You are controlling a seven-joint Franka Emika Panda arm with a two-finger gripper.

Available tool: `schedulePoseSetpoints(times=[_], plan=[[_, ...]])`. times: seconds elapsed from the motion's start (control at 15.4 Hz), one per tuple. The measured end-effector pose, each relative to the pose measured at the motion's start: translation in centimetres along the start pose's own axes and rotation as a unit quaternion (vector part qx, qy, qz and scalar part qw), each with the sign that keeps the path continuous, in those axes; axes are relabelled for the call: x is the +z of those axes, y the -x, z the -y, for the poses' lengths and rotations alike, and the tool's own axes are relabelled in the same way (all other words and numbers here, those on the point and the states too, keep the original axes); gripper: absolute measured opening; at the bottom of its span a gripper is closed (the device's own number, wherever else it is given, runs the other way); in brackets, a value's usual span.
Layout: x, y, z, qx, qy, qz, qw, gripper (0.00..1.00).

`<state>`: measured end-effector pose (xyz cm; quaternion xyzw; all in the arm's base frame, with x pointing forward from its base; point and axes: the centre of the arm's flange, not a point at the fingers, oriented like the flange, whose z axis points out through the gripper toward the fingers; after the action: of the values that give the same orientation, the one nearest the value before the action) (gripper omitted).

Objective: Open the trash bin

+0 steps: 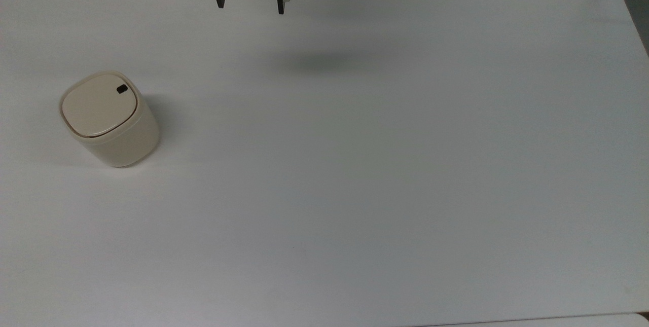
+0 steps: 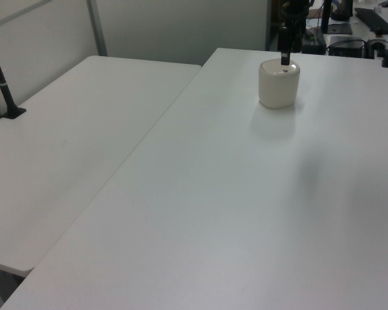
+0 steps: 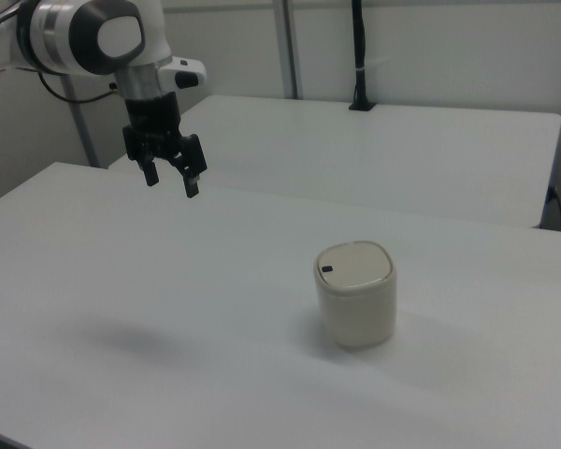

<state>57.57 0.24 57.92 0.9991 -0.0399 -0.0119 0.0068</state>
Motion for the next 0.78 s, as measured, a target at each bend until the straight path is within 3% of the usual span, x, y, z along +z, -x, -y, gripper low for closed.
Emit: schedulePoseSetpoints(times=[0.65, 0.78], plan=[[-0.6, 0.1, -2.0, -0.007, -0.001, -0.005, 1.0, 1.0], [-0.6, 0.1, -2.1, -0.012, -0.001, -0.005, 0.9999, 0.93]])
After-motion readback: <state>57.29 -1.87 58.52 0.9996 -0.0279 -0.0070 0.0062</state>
